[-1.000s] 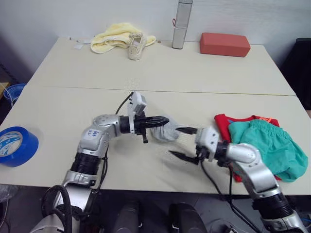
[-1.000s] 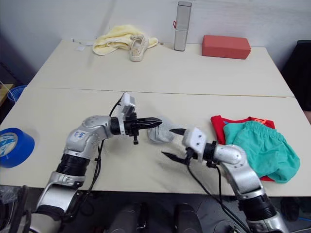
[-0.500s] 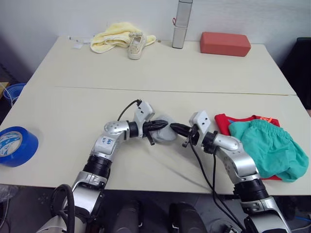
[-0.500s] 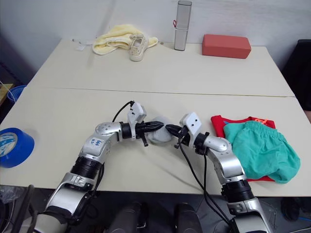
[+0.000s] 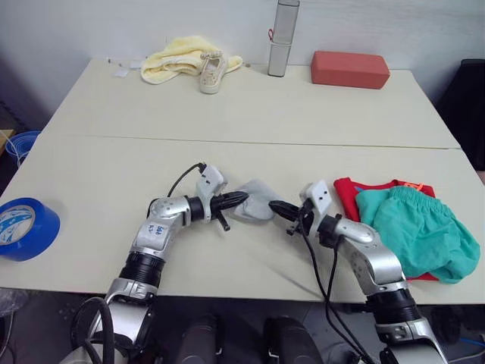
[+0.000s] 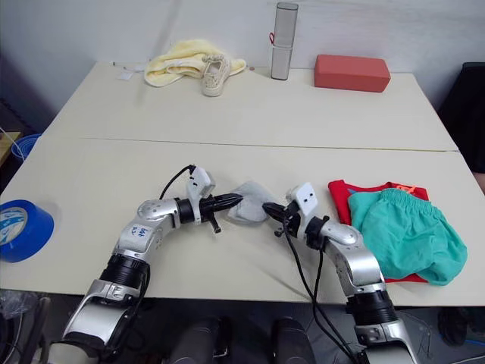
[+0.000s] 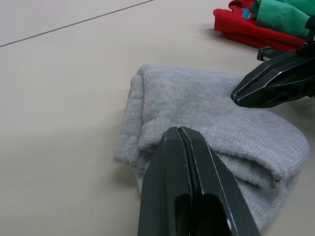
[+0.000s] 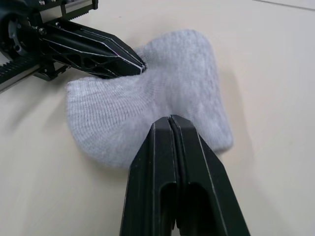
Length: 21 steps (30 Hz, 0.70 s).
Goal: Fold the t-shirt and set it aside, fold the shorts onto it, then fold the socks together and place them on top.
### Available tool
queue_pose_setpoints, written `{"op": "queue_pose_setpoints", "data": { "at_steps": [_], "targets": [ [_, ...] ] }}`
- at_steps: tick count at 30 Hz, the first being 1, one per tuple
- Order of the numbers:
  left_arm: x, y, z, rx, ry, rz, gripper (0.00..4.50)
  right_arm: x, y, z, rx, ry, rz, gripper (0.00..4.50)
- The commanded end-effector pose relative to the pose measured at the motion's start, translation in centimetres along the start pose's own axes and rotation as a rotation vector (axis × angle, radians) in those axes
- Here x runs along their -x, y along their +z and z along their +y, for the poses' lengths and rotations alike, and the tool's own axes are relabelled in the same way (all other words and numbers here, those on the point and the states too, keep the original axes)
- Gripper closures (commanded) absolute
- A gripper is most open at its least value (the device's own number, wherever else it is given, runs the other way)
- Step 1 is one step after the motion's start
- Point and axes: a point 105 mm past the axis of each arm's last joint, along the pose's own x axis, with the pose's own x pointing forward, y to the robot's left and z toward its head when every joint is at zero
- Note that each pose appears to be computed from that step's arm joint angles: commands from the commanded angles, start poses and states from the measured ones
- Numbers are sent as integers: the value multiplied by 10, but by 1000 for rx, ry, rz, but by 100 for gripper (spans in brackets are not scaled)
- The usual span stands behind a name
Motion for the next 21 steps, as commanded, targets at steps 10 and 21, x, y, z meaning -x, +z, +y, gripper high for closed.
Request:
{"op": "queue_pose_setpoints", "data": {
  "at_steps": [10, 21],
  "targets": [
    [10, 9, 4, -75, -28, -47, 450, 3, 42, -41, -273, 63, 233, 190],
    [12, 4, 3, -96, -30, -34, 450, -42, 35, -43, -389, 175, 424, 4]
  ]
}}
